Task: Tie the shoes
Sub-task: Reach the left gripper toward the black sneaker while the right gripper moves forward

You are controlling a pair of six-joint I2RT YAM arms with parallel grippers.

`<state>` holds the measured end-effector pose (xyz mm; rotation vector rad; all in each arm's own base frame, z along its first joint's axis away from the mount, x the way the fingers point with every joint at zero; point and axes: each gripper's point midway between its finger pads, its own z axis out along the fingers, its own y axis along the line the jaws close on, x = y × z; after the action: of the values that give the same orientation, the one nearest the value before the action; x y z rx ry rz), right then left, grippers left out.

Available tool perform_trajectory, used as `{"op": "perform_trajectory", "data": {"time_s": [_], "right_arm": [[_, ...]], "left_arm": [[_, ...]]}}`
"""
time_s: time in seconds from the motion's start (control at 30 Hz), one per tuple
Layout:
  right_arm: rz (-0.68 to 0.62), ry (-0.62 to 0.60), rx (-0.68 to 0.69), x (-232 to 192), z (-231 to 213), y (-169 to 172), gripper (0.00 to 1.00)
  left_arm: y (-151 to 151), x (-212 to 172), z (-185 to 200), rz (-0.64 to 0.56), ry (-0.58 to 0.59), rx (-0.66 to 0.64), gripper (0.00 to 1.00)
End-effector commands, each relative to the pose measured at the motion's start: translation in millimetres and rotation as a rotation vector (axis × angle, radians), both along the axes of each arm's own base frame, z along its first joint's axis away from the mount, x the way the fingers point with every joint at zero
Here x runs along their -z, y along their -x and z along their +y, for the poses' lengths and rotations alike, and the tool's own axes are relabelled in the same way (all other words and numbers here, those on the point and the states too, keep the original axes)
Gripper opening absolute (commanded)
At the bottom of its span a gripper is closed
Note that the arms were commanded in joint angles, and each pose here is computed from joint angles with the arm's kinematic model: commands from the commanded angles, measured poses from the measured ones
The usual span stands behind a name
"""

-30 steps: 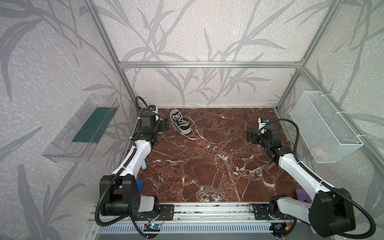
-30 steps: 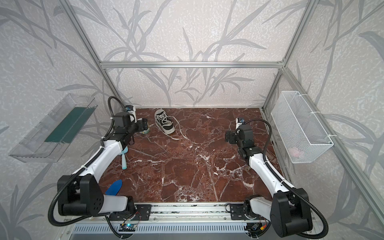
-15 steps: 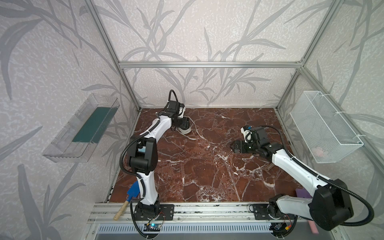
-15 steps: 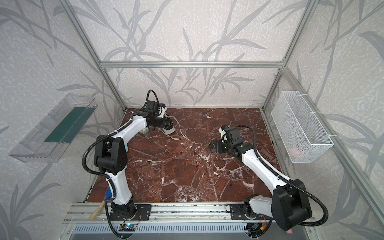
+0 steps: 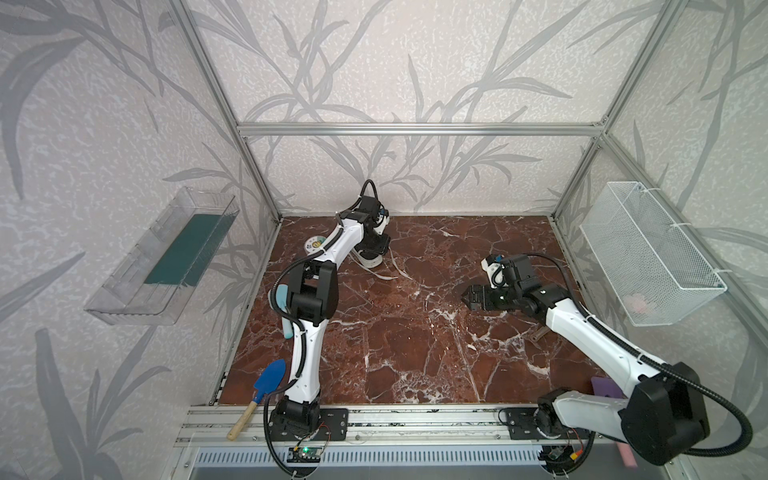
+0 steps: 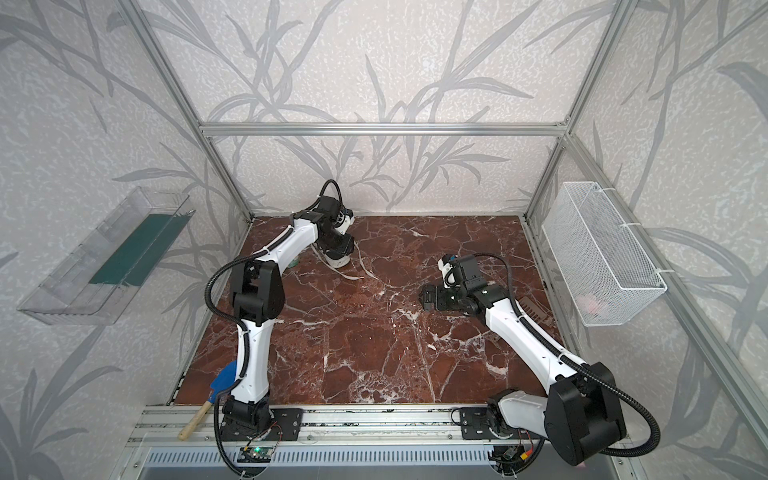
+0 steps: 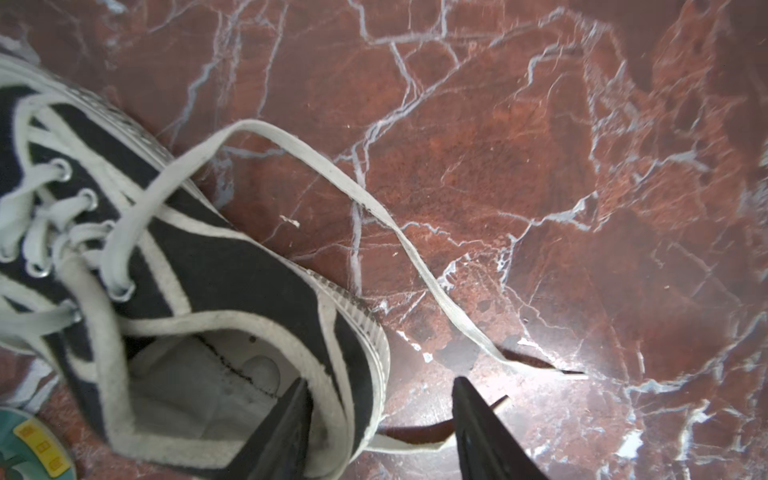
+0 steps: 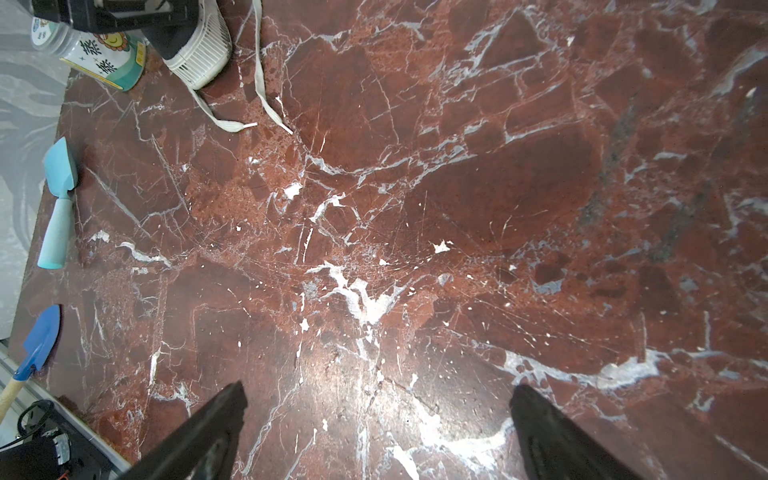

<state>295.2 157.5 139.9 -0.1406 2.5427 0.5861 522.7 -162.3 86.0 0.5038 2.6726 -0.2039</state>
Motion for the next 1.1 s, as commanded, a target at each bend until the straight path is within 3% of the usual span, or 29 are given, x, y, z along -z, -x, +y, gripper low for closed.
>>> {"op": "perform_trajectory", "data": {"time_s": [0.0,0.23,0.33,0.7,1.07], "right_arm": [[-0.016,-0.003,-0.015,-9,1,4,0.99],[-0.035,0.001,-0.011,-16,-2,7,0.99],[-0.040,-0.002,-0.005,-17,-4,10,0.99],[-0.083,-0.002,0.049,-16,-17,23,0.99],[-0.055,0.008,0.110,4,-30,37,0.99]], "left_arm": [[14,4,2,0.065,-0.064,0.041,0.49],[22,0,-10,0.078,-0.099,0.090,0.17],[31,-5,-16,0.090,-0.102,0.114,0.09],[107,-7,-57,0.157,-0.130,0.280,0.06],[210,-8,-99,0.168,-0.144,0.427,0.05]]}}
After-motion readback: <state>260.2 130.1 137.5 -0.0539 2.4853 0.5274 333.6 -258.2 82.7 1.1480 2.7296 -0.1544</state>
